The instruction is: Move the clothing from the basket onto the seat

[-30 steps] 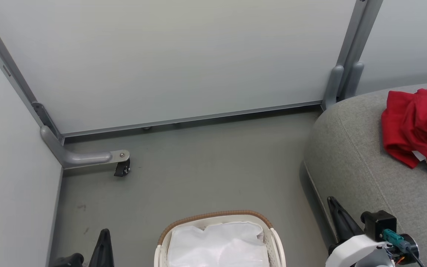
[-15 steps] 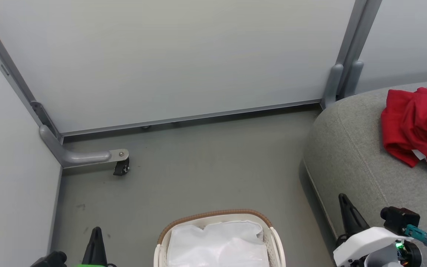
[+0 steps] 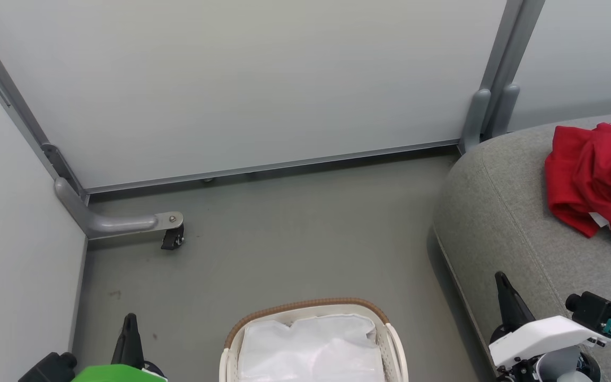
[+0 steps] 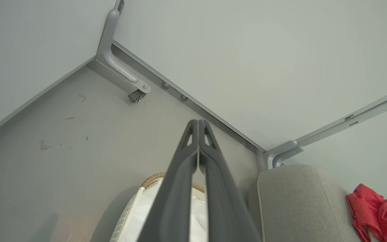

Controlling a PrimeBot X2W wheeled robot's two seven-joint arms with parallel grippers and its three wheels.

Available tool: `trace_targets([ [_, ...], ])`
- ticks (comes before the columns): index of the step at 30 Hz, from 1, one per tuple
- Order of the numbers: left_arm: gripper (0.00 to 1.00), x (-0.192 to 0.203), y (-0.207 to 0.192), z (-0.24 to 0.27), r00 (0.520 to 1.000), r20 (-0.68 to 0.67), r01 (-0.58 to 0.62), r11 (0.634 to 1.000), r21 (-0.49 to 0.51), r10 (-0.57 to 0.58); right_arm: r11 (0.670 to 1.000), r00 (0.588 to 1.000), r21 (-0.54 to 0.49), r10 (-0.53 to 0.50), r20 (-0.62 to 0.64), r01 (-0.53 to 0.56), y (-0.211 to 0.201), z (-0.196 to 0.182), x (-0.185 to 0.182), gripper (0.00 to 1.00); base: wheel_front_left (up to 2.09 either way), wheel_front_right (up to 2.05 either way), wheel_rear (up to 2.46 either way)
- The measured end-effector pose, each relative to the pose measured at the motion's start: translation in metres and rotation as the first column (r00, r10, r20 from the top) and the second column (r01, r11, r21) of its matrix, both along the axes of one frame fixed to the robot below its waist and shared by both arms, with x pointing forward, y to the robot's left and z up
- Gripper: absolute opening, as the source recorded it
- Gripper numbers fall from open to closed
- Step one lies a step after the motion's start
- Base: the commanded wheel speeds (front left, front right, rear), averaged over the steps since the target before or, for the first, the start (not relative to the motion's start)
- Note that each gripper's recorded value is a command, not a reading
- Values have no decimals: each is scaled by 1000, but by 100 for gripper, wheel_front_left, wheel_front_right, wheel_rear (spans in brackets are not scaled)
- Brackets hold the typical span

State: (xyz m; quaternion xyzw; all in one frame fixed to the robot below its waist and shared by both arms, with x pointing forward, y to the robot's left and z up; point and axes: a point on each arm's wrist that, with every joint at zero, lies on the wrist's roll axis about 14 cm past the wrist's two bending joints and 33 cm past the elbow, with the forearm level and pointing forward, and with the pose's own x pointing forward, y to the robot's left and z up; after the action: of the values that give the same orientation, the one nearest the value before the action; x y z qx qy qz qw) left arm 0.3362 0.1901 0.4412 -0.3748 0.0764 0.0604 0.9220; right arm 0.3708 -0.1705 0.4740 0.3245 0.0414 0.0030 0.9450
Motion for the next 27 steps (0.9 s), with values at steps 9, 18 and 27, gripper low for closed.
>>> trace_targets([
  [9, 0, 8, 2, 7, 1000, 15, -17, 994, -108, 19, 992, 1000, 122, -24, -7, 25, -5, 3, 3, 0, 0, 0, 0],
  [18, 0, 14, 4, 13, 999, 29, -30, 978, -207, 37, 970, 999, 237, -41, -12, 43, -9, 6, 5, 0, 0, 0, 0],
  [27, 0, 20, 4, 20, 998, 45, -30, 954, -298, 46, 941, 998, 334, -53, -18, 56, -13, 8, 7, 0, 0, 0, 0],
])
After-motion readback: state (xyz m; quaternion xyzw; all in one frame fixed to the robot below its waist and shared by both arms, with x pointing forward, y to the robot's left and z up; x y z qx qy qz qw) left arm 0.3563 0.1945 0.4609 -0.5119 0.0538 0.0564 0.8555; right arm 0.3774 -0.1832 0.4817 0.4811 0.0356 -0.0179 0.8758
